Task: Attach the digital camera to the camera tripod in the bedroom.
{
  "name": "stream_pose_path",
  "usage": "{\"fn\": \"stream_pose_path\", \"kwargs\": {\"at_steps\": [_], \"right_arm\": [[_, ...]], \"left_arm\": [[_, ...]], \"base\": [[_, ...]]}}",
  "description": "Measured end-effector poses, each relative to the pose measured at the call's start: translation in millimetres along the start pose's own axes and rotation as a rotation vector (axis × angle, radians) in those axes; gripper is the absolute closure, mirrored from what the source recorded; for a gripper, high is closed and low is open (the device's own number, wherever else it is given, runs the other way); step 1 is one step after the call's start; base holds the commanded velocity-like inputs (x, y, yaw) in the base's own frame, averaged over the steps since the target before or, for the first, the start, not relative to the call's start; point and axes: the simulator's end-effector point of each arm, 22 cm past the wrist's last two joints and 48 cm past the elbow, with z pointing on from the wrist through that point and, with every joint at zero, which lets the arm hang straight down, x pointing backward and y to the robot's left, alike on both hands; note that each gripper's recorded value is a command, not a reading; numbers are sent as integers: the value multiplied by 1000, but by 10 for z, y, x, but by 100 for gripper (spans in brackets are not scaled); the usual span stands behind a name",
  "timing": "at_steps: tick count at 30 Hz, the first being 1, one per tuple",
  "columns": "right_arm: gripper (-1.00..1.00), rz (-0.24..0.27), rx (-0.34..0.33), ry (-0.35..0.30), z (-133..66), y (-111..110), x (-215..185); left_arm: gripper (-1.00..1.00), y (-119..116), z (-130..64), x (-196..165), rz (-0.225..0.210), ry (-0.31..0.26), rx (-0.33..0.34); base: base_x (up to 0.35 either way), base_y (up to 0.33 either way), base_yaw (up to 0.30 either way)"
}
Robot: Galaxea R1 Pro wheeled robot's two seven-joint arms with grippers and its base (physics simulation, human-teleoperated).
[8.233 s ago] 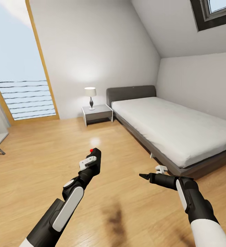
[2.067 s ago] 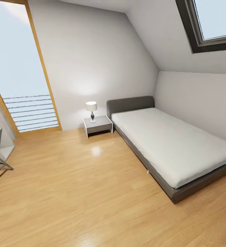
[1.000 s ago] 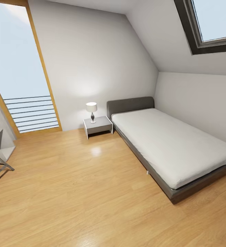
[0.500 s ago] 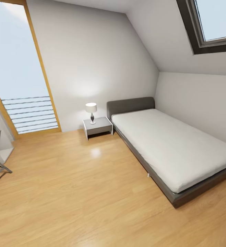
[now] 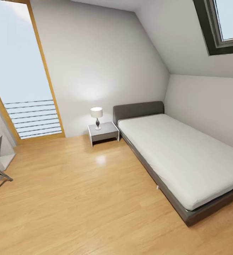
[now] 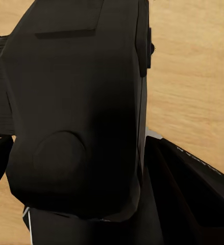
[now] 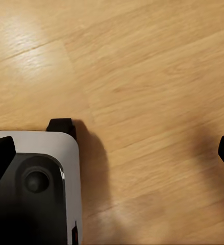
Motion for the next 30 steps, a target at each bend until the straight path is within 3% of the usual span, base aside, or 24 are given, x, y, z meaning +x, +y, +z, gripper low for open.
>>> {"fn": "stream_pose_path", "kwargs": {"at_steps": [19, 30], "right_arm": [[-100, -2, 0, 0, 0, -5, -1], [-100, -3, -1, 0, 0, 3, 0]], "left_arm": [[100, -7, 0, 0, -3, -1, 1], [100, -14, -1, 6, -3, 0, 2]], "base": [[3, -1, 269], [0, -119, 273]]}}
